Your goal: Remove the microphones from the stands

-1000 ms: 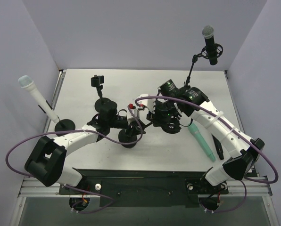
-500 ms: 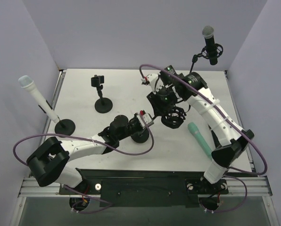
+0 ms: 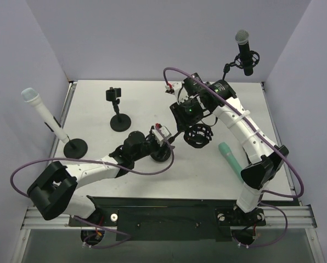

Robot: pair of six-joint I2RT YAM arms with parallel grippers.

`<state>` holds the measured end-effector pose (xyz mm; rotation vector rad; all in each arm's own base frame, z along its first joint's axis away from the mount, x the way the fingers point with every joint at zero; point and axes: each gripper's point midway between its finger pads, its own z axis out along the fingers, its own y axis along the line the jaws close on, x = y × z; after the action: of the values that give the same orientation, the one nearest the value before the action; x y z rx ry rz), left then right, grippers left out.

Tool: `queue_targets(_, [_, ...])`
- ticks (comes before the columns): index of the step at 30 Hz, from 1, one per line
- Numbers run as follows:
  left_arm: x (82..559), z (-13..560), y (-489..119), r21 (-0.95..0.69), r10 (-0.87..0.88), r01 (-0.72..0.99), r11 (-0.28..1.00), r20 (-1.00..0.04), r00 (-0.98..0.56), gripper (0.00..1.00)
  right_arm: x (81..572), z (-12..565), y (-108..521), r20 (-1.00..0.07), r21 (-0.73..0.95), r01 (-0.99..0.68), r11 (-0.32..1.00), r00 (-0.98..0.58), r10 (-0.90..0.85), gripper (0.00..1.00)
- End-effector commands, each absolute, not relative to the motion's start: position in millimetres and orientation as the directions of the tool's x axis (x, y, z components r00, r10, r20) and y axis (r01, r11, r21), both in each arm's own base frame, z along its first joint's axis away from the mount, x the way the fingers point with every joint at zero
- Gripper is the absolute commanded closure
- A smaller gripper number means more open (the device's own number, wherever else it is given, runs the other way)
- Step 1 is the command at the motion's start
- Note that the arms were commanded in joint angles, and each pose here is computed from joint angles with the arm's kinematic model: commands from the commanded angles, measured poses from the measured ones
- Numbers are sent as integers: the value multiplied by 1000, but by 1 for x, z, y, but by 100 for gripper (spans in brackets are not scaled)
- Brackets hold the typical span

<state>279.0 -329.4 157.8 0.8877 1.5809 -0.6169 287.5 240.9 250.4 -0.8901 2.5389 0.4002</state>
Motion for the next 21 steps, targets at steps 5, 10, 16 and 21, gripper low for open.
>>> queue_targets(5, [261,179,-318,16,149,944,329,-988,-35,30,251,266,233,-603,-30,-964,265,-194,-774,100])
queue_targets(10, [246,170,-333,-2,163,989,151,-986,-26,30,243,254,232,-568,-127,-985,118,-25,-822,100])
queue_targets(16, [246,165,-348,43,167,990,135,-986,20,34,248,257,240,-574,-146,-982,118,-13,-818,100])
queue_targets(21, [261,174,-352,94,165,966,241,-985,55,69,261,265,243,-606,-139,-953,270,-134,-784,100])
